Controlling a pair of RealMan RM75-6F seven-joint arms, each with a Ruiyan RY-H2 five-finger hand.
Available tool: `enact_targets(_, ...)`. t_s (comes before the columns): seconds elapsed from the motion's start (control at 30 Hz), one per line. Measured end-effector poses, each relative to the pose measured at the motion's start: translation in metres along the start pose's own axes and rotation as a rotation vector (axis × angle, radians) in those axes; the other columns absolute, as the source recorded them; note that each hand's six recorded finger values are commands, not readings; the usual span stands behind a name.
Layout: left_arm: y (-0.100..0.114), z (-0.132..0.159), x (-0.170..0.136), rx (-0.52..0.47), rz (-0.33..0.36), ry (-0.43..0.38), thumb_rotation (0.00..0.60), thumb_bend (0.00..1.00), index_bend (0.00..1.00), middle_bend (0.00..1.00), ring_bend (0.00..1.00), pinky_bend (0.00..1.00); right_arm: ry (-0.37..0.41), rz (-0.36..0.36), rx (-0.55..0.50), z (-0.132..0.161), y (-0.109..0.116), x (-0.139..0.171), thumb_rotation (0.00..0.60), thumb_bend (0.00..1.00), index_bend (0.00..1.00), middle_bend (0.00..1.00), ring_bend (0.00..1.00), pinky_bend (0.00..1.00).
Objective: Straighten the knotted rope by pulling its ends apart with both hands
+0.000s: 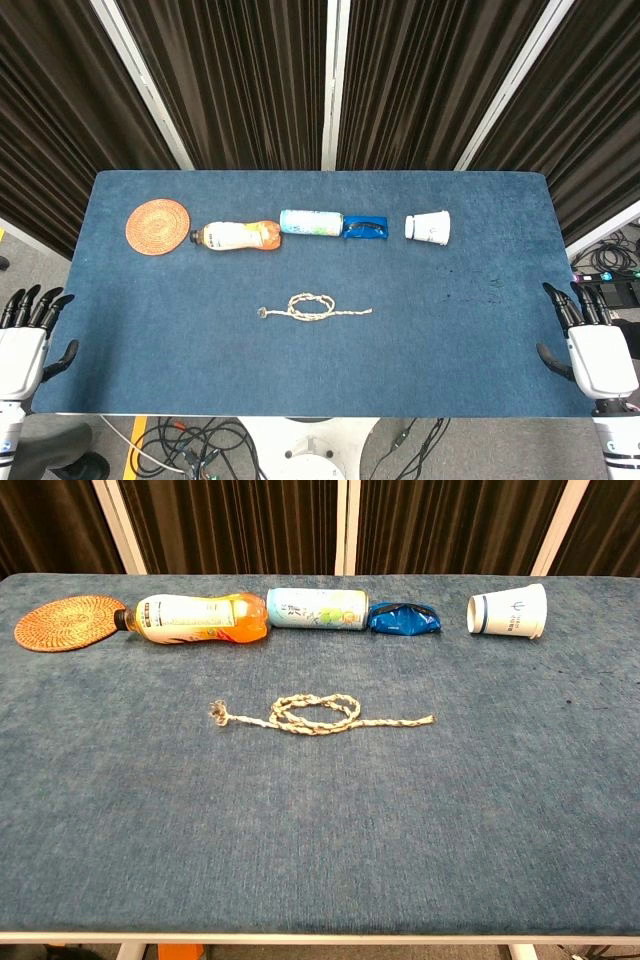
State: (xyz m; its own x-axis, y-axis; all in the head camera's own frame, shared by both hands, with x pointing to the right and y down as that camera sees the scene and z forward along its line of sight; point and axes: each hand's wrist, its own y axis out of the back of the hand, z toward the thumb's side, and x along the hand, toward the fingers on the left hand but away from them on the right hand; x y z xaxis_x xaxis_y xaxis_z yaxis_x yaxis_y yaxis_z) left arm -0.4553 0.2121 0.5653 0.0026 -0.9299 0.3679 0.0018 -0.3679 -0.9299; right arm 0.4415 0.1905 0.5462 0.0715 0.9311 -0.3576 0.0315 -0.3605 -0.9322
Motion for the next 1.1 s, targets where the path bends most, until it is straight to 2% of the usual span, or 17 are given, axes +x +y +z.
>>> enact_targets(0.33,0.0,0.0,-0.001,-0.002,0.01,0.002,0.6,0.29,0.17,0.11,0.0,0.0,0.025,0.013,-0.016,0.006,0.001,-0.001,0.6,0.19,0.06,0.18,0.0,0.08)
enact_targets(0.43,0.001,0.0,0.0,-0.007,0.016,-0.004,0.6,0.29,0.17,0.11,0.0,0.0,0.062,0.023,-0.031,0.015,0.001,-0.007,0.6,0.2,0.1,0.2,0.02,0.1)
enact_targets(0.5,0.002,0.001,0.002,-0.008,0.02,-0.011,0.6,0.29,0.17,0.11,0.0,0.0,0.093,0.035,-0.04,0.024,-0.001,-0.015,0.6,0.21,0.17,0.22,0.04,0.13)
enact_targets(0.7,0.003,0.002,0.002,-0.007,0.024,-0.03,0.6,0.28,0.17,0.11,0.0,0.0,0.23,0.099,-0.059,0.072,-0.013,-0.057,0.6,0.22,0.35,0.28,0.08,0.15)
enact_targets(0.87,0.002,0.001,0.002,-0.01,0.021,-0.03,0.6,0.28,0.17,0.11,0.0,0.0,0.329,0.192,-0.063,0.128,-0.04,-0.097,0.6,0.22,0.42,0.29,0.08,0.15)
enact_targets(1.1,-0.002,-0.001,0.005,-0.012,0.005,-0.032,0.6,0.27,0.17,0.11,0.0,0.0,0.401,0.233,-0.056,0.192,-0.078,-0.128,0.6,0.22,0.49,0.29,0.07,0.09)
